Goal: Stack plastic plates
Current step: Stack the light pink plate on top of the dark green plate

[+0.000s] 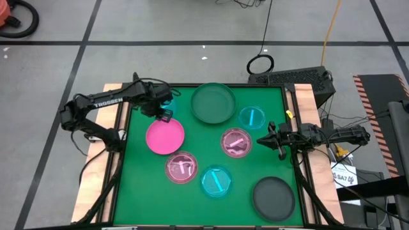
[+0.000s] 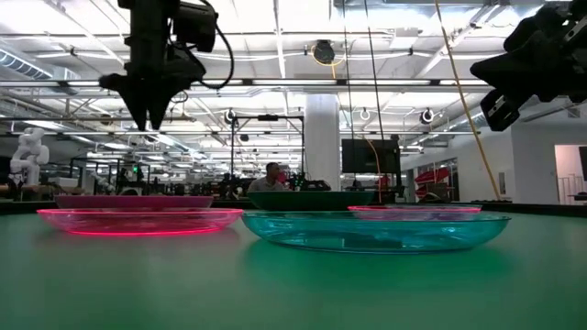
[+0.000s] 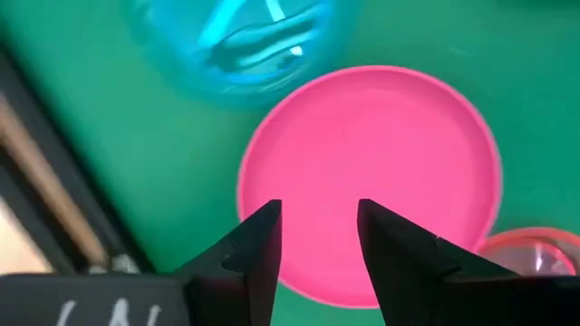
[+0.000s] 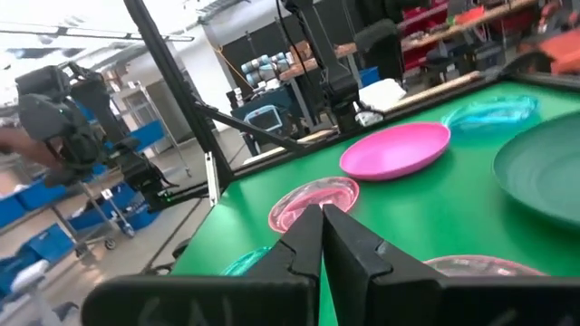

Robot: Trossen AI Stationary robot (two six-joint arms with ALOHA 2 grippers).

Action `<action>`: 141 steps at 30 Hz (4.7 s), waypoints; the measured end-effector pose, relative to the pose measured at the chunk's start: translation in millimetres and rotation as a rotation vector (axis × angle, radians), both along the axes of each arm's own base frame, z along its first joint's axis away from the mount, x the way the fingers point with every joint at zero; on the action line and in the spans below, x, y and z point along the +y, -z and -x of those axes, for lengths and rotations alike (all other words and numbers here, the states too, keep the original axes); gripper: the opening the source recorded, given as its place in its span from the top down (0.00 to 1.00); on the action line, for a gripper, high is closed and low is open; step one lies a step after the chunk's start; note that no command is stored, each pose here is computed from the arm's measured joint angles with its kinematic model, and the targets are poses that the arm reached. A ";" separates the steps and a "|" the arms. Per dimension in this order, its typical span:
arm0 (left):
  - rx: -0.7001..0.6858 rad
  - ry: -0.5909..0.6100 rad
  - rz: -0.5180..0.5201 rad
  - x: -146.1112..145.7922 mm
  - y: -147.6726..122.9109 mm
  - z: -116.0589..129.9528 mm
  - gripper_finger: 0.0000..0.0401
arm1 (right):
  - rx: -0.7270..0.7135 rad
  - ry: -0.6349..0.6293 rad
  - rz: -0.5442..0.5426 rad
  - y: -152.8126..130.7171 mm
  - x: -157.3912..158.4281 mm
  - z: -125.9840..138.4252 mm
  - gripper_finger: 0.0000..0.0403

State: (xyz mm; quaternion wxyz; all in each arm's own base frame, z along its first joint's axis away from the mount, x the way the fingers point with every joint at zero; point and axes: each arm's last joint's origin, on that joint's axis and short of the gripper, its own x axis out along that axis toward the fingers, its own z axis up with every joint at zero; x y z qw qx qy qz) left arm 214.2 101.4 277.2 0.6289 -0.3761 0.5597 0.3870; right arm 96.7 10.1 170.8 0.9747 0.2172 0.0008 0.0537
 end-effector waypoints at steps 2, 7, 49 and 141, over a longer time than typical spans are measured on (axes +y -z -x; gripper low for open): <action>0.008 -0.016 0.015 -0.7 -0.6 0.6 0.62 | 0.004 0.001 -0.029 0.1 0.0 0.0 0.98; 0.119 0.008 -0.019 -8.1 9.8 6.9 0.61 | 0.008 0.001 -0.051 0.3 -0.1 0.0 0.98; 0.115 0.014 0.229 30.3 122.6 57.3 0.40 | 0.053 0.135 -0.034 4.0 -3.6 -3.4 0.98; -0.431 -0.260 -0.088 86.6 33.1 -102.7 0.98 | 0.106 0.076 -0.039 1.6 -1.6 -4.9 0.98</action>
